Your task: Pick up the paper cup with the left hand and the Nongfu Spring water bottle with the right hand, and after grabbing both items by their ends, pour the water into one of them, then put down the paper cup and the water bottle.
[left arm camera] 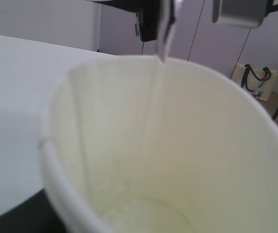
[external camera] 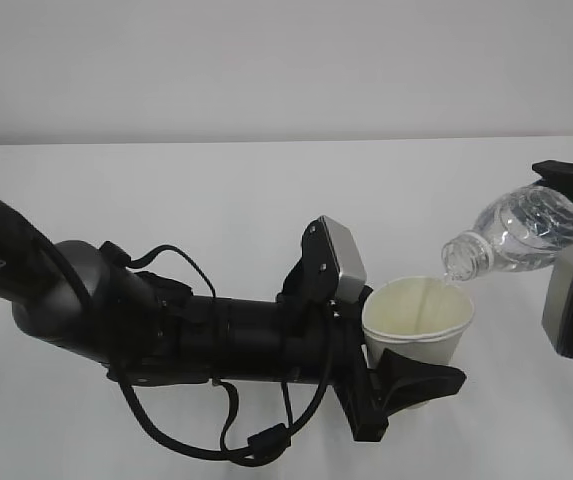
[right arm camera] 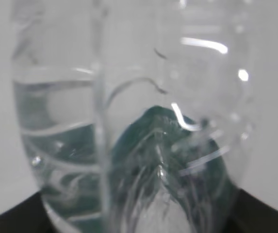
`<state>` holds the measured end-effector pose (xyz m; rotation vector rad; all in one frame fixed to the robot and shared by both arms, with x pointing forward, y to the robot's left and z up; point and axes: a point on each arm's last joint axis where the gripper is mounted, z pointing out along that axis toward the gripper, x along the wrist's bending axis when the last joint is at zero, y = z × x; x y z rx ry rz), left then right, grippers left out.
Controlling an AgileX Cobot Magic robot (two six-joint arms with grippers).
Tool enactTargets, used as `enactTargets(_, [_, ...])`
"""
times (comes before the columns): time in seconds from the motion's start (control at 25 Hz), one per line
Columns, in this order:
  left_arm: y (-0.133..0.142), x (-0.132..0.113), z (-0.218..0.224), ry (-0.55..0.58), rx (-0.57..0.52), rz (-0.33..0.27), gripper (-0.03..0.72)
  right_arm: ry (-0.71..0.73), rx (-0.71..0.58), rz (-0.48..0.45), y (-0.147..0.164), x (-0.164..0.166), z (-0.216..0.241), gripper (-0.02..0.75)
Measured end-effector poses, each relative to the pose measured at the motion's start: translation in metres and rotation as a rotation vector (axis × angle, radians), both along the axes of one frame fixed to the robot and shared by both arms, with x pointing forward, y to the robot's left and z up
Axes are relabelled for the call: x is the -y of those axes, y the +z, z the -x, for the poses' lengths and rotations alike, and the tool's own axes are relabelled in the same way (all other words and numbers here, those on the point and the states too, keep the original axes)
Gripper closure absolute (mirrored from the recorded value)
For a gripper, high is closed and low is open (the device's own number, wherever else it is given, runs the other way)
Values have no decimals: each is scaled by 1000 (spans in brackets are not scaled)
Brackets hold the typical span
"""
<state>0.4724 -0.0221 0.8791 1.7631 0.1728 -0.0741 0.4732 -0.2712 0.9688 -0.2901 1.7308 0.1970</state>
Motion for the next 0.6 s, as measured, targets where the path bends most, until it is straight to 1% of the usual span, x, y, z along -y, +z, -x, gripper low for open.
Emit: enactTargets(0.6, [0,0,0,0,0,0,244,3,4,13,0,0,0,311])
